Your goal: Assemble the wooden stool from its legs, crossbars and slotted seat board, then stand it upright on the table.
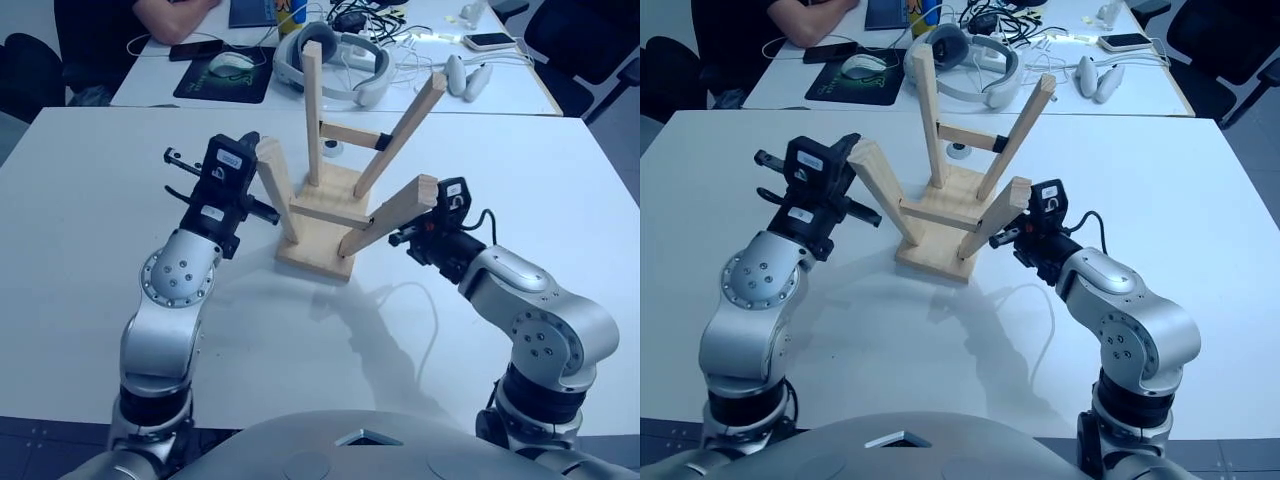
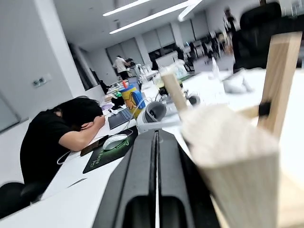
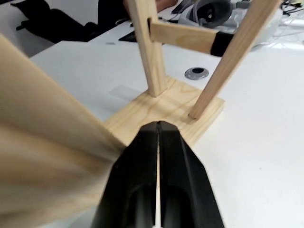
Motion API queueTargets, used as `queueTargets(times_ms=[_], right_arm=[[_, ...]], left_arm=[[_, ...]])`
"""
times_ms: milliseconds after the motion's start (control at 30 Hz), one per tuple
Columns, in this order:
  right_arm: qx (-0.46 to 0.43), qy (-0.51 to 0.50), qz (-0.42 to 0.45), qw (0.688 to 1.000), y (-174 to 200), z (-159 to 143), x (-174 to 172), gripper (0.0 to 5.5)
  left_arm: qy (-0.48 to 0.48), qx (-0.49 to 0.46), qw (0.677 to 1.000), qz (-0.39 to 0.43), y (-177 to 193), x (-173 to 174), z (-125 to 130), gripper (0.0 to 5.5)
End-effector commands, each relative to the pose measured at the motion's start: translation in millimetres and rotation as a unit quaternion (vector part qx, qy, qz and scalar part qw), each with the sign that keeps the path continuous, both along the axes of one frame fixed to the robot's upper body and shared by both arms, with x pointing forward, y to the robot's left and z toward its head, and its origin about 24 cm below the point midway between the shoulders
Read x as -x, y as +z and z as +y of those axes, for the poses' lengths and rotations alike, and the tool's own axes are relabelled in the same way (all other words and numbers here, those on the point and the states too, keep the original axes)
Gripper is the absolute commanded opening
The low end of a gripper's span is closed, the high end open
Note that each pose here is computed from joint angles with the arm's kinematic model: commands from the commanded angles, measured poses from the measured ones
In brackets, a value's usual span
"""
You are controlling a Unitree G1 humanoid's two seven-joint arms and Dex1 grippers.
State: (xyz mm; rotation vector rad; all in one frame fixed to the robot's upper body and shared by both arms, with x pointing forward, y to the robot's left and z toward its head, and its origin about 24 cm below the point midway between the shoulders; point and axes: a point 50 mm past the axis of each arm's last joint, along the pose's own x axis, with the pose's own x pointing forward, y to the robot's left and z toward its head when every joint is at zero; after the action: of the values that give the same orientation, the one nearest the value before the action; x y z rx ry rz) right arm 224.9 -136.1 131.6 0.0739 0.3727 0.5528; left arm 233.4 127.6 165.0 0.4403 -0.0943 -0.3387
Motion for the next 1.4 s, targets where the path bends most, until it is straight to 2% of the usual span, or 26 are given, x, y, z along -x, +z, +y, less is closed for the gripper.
queueTargets(times_ms=[33, 167, 300, 467, 533, 600, 700, 800, 933, 1033, 1100, 1133, 1300, 1400], right_arm=[[-0.007, 0.035, -0.005, 0.999, -10, 3, -15, 0.00], [-0.003, 0.019, -0.036, 0.999, -8, -7, -31, 0.00], [-0.005, 0.029, -0.060, 0.998, -7, -3, -36, 0.00], [-0.011, 0.106, -0.071, 0.992, -6, 14, -31, 0.00], [-0.008, 0.163, -0.050, 0.985, -8, 21, -22, 0.00], [-0.008, 0.284, 0.027, 0.958, -13, 34, 6, 0.00], [-0.102, 0.366, 0.059, 0.923, 4, 51, 23, 0.00], [-0.138, 0.349, 0.051, 0.926, 12, 52, 15, 0.00], [-0.116, 0.297, 0.062, 0.946, 5, 36, 5, 0.00], [0.024, 0.265, 0.093, 0.959, -30, 3, 4, 0.00], [0.095, 0.256, 0.110, 0.956, -50, -17, 3, 0.00], [0.107, 0.247, 0.110, 0.957, -56, -23, -1, 0.00], [0.097, 0.210, 0.081, 0.969, -65, -23, -17, 0.00], [0.085, 0.165, 0.066, 0.980, -74, -23, -19, 0.00]], left_arm=[[0.016, -0.073, 0.994, 0.081, -46, -2, 25, 0.02], [0.073, -0.104, 0.989, 0.074, -55, -8, 54, 0.02], [0.087, -0.104, 0.988, 0.069, -57, -10, 64, 0.02], [0.100, -0.100, 0.988, 0.067, -58, -12, 71, 0.02], [0.099, -0.102, 0.988, 0.064, -57, -13, 74, 0.02], [0.100, -0.103, 0.988, 0.063, -56, -11, 77, 0.02], [0.102, -0.101, 0.988, 0.063, -56, -10, 81, 0.02], [0.103, -0.103, 0.987, 0.066, -57, -10, 84, 0.02], [0.121, -0.118, 0.983, 0.073, -61, -4, 96, 0.02], [0.139, -0.137, 0.976, 0.092, -67, 1, 109, 0.02], [0.114, -0.148, 0.972, 0.140, -80, 7, 108, 0.02], [0.071, -0.150, 0.970, 0.179, -90, 16, 101, 0.02], [-0.130, -0.142, 0.925, 0.326, -111, 58, 75, 0.02], [-0.182, -0.147, 0.908, 0.348, -107, 55, 74, 0.02]])
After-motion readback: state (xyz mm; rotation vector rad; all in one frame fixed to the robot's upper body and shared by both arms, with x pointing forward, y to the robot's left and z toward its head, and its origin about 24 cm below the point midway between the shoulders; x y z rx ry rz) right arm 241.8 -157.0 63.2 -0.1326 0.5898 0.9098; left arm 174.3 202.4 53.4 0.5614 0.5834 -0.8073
